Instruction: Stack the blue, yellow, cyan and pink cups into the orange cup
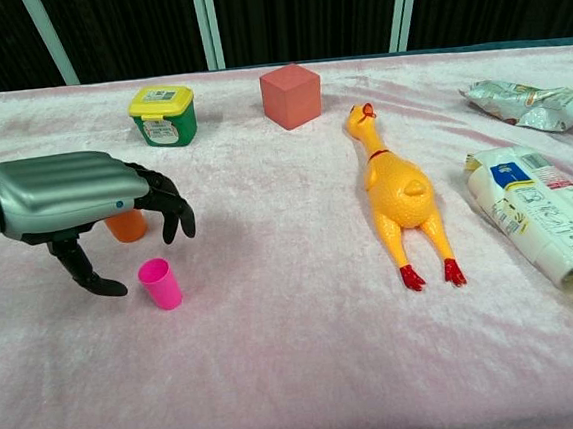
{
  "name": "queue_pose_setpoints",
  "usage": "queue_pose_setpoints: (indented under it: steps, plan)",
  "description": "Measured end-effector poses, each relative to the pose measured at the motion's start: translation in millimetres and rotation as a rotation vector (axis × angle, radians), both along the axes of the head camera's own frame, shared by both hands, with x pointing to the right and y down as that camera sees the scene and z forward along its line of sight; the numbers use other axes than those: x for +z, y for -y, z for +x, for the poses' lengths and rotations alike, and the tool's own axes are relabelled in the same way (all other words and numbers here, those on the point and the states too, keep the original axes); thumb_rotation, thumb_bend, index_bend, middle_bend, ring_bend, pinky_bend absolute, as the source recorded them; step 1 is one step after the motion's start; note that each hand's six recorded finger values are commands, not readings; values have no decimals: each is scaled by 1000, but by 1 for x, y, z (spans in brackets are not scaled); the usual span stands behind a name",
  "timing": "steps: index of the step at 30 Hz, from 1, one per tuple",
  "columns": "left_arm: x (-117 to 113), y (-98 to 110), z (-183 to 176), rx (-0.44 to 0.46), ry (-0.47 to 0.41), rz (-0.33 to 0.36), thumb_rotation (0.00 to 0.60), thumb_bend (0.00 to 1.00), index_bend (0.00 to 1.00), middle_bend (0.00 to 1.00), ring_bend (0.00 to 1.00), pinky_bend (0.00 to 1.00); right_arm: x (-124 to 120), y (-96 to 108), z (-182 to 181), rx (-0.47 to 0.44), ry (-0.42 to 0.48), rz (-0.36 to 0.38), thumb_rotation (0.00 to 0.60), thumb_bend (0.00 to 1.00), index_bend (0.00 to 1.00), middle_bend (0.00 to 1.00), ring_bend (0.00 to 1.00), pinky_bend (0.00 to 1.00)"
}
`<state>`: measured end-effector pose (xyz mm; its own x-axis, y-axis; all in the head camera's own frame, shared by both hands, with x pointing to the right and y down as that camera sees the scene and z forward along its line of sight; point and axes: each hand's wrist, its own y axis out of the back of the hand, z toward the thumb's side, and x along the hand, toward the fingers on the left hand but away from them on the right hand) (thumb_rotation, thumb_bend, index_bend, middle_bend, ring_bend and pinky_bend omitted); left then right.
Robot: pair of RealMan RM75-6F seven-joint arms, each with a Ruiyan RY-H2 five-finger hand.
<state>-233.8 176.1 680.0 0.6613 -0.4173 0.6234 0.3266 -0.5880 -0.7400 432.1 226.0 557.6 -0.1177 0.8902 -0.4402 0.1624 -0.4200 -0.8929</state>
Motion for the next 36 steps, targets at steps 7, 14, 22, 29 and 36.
queue_pose_setpoints:
  steps: [7, 14, 22, 29, 36]
  plan:
    - [4, -3, 4, 6, -2, -6, 600, 298, 394, 467, 142, 180, 0, 0, 0, 2, 2, -1, 600, 260, 36, 55, 160, 214]
    - [10, -4, 7, 6, -1, -15, 600, 333, 434, 493, 144, 184, 0, 0, 0, 3, 5, -2, 600, 261, 36, 55, 160, 214]
    - [12, -3, 7, -1, -3, -10, 600, 338, 532, 568, 181, 196, 0, 0, 1, 3, 7, -3, 600, 261, 36, 55, 160, 214]
    - [-7, 20, -3, -64, -36, 51, 600, 338, 528, 566, 183, 197, 0, 0, 0, 5, 8, -4, 600, 261, 36, 55, 160, 214]
    - [-36, 50, -22, -144, -56, 135, 600, 338, 526, 565, 184, 197, 1, 0, 0, 6, 9, -5, 600, 261, 35, 55, 160, 214]
